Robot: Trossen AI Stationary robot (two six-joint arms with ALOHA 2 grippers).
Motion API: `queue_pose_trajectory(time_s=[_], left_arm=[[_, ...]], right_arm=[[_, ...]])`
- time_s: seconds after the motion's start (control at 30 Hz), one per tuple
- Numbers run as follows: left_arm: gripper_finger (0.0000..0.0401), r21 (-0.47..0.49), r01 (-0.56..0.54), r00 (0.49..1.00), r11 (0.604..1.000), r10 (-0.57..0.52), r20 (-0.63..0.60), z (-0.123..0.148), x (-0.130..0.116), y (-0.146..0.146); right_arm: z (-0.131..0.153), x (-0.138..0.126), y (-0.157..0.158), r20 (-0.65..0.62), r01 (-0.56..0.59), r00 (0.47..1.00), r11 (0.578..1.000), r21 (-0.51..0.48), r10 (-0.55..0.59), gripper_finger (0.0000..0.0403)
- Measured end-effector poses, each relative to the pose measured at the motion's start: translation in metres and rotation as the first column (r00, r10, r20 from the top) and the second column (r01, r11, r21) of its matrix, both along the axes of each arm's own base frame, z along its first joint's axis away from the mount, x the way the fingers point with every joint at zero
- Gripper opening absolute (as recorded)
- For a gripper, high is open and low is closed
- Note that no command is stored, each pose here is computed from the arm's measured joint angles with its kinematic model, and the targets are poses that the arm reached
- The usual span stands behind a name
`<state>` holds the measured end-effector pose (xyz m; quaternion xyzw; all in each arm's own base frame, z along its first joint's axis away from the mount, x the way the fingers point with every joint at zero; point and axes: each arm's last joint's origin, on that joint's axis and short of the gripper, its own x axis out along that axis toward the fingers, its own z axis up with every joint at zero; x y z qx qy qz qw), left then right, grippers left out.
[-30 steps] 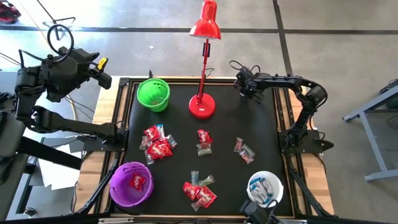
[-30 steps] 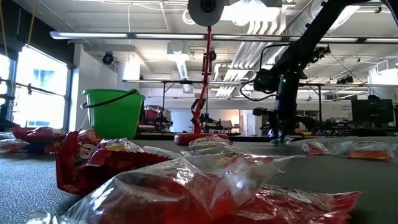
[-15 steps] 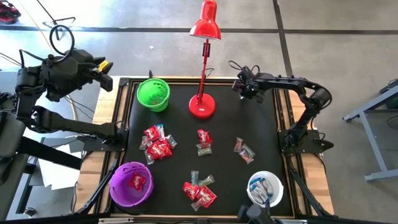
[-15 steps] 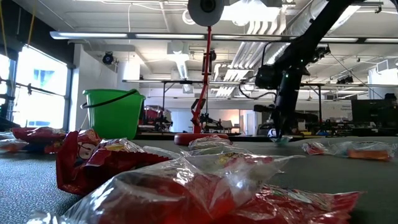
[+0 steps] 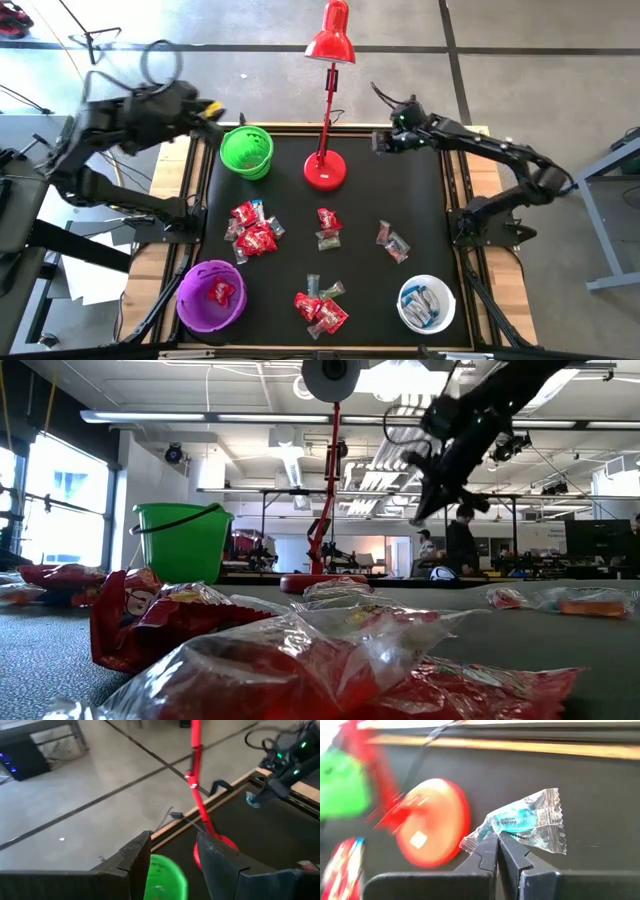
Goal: Sort candy
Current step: Put the blue gummy into the green bucket
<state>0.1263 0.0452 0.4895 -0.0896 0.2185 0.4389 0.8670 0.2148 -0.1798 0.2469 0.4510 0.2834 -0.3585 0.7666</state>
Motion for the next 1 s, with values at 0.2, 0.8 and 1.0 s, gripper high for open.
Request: queue_pose_trajectory(time_s=[0.2, 0.8, 1.0], left_arm=[[0.0149, -0.044, 0.131, 0.991, 0.99, -0.131, 0.005, -0.006, 0.047, 0.007], [0.0149, 0.06, 0.658, 0.715, 0.751, -0.648, 0.263, -0.011, 0.168, -0.037], [0.0149, 0.13, 0.683, 0.653, 0.719, -0.68, 0.332, -0.019, 0.204, -0.052]], right_arm=[[0.041, -0.002, 0.042, 0.078, -0.275, 0.952, 0.94, -0.203, 0.296, 0.0001], [0.133, -0.007, 0.149, 0.217, -0.321, 0.581, 0.466, -0.825, 0.784, 0.0], [0.138, -0.005, 0.166, 0.131, -0.304, 0.52, 0.326, -0.895, 0.844, 0.0]])
